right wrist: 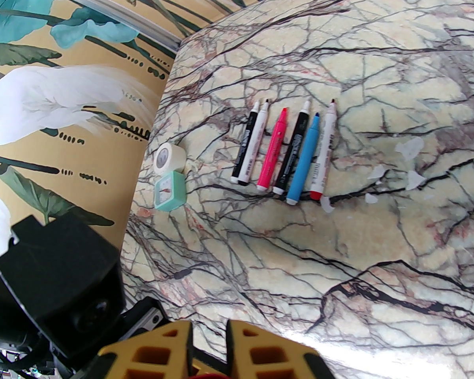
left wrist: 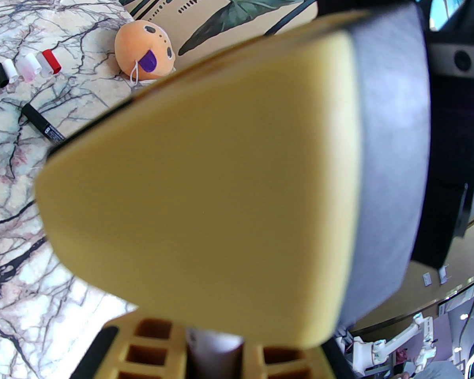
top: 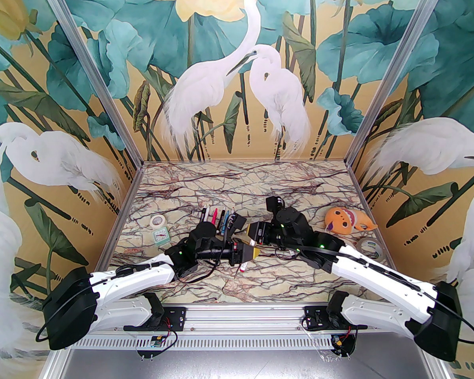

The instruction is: Open the pen caps

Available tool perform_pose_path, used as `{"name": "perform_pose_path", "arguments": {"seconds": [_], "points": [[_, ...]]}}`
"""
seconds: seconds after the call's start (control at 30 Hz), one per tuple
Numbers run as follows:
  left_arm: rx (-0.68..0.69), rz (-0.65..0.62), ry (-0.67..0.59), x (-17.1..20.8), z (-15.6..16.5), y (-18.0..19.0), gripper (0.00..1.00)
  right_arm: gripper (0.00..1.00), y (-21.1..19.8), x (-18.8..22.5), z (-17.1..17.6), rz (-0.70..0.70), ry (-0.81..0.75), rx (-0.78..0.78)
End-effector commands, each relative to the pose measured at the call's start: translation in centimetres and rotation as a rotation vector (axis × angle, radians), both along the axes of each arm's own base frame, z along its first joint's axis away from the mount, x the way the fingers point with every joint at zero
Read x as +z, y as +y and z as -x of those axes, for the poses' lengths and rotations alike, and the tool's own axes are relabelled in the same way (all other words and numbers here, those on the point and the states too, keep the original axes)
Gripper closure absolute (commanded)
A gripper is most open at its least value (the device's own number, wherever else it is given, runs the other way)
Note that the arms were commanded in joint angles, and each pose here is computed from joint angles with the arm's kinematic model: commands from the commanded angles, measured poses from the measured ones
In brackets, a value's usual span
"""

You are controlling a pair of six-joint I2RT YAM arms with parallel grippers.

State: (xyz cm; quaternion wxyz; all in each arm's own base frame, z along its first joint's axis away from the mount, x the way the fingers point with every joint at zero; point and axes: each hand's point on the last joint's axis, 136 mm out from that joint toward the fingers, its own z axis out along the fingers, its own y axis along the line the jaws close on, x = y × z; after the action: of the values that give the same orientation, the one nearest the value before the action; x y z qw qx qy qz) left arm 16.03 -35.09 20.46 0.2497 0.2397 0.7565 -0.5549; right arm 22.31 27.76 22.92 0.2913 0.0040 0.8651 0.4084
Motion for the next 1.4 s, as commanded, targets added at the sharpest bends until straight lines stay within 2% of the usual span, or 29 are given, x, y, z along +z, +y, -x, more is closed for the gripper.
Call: {"name": "perform_pose_path", "arguments": {"seconds": [0.0,0.23,0.47,0.63,0.9,1.0,1.13,1.23,1.37], "points": [[0.009,-0.177,0.028,-4.1,0.6,0.4,0.97,0.86,-3.9,1.7,-2.2,0.073,-0.075,-0.193],[-0.03,-0.185,0.016,-4.2,1.4,-0.9,0.98,0.86,-6.1,2.5,-2.6,0.055,-0.088,-0.29],[-0.159,-0.031,0.073,-1.7,3.5,-2.3,0.99,0.86,-5.2,6.1,-2.0,-0.07,-0.253,-0.143],[-0.219,0.046,0.084,0.1,4.5,-2.5,0.99,0.87,-5.6,7.8,-1.6,-0.147,-0.301,-0.068],[-0.251,0.058,0.083,0.9,4.9,-2.7,1.0,0.87,-6.2,9.4,-1.7,-0.203,-0.348,-0.025],[-0.196,0.034,0.062,0.7,4.1,-2.4,1.0,0.87,-7.1,8.5,-2.5,-0.107,-0.316,-0.074],[-0.04,-0.048,0.012,0.1,1.9,-1.2,1.0,0.86,-9.0,6.6,-3.4,0.075,-0.28,-0.112],[0.055,-0.092,-0.018,0.0,0.5,-0.2,1.0,0.85,-11.3,4.1,-4.0,0.225,-0.182,-0.144],[0.112,-0.126,-0.035,0.0,-0.2,0.7,0.99,0.85,-14.3,0.8,-5.4,0.369,-0.079,-0.193]]}}
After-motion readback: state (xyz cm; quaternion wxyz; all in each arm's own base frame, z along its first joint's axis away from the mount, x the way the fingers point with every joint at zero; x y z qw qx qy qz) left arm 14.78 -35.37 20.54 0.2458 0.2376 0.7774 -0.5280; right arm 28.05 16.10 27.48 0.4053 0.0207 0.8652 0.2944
